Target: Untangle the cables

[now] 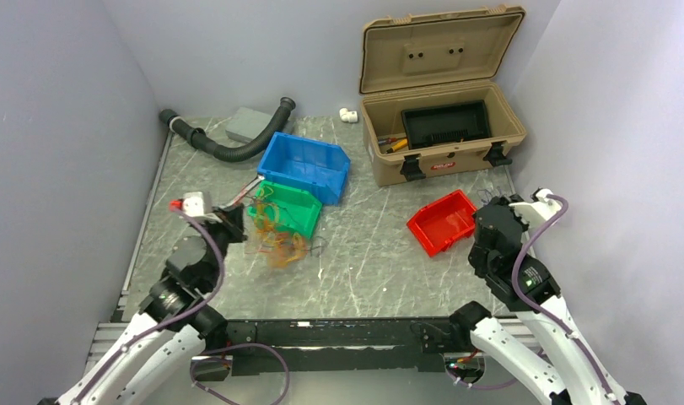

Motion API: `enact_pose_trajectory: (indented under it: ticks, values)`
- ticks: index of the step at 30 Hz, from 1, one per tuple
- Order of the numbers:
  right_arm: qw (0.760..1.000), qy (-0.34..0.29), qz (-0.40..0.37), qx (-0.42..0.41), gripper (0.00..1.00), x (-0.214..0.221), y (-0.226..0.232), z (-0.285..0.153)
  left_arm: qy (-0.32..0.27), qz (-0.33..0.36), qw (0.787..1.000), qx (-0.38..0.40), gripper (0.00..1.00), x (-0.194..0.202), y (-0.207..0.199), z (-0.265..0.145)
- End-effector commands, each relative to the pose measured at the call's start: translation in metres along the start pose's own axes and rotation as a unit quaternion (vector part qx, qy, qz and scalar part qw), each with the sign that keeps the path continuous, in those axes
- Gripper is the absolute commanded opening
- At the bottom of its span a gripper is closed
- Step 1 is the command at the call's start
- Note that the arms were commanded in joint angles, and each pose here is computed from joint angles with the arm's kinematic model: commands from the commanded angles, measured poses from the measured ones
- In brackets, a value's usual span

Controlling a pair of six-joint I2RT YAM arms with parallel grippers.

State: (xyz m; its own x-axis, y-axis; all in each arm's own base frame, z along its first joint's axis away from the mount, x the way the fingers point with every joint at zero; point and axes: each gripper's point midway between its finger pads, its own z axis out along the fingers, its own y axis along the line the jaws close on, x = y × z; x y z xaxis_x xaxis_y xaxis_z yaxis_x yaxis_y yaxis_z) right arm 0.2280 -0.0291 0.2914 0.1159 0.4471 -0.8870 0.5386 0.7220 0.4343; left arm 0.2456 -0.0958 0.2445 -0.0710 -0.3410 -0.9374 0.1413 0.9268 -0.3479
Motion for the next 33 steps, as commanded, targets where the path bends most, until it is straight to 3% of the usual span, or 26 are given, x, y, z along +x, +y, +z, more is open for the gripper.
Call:
enact_pose_trajectory:
  ticks: [1, 3, 6, 8, 18, 30, 33]
  values:
    - [0.997, 0.014, -0.072, -0.037, 0.00, 0.003, 0.015, 0.002, -0.001, 0.001, 0.994, -0.107, 0.00, -0.036, 0.037, -0.027]
    - [0.989, 0.060, -0.084, -0.109, 0.00, 0.027, 0.038, -0.004, 0.018, 0.006, 0.999, -0.047, 0.00, -0.041, 0.013, -0.028]
    - [0.950, 0.131, -0.116, -0.260, 0.00, 0.067, 0.080, -0.027, 0.058, 0.018, 0.998, 0.034, 0.00, -0.040, -0.022, -0.026]
    - [0.923, 0.164, -0.120, -0.327, 0.00, 0.083, 0.096, -0.044, 0.082, 0.025, 0.995, 0.044, 0.00, -0.038, -0.029, -0.025]
    - [0.841, 0.247, -0.159, -0.455, 0.00, 0.108, 0.152, -0.077, 0.096, 0.063, 0.993, 0.023, 0.00, -0.053, -0.022, -0.031]
    - [0.808, 0.213, -0.131, -0.533, 0.00, 0.070, 0.241, -0.081, 0.121, 0.119, 0.984, 0.046, 0.00, -0.061, -0.019, -0.053]
    - [0.810, 0.204, -0.130, -0.535, 0.00, 0.061, 0.257, -0.076, 0.127, 0.136, 0.981, 0.059, 0.00, -0.061, -0.021, -0.056]
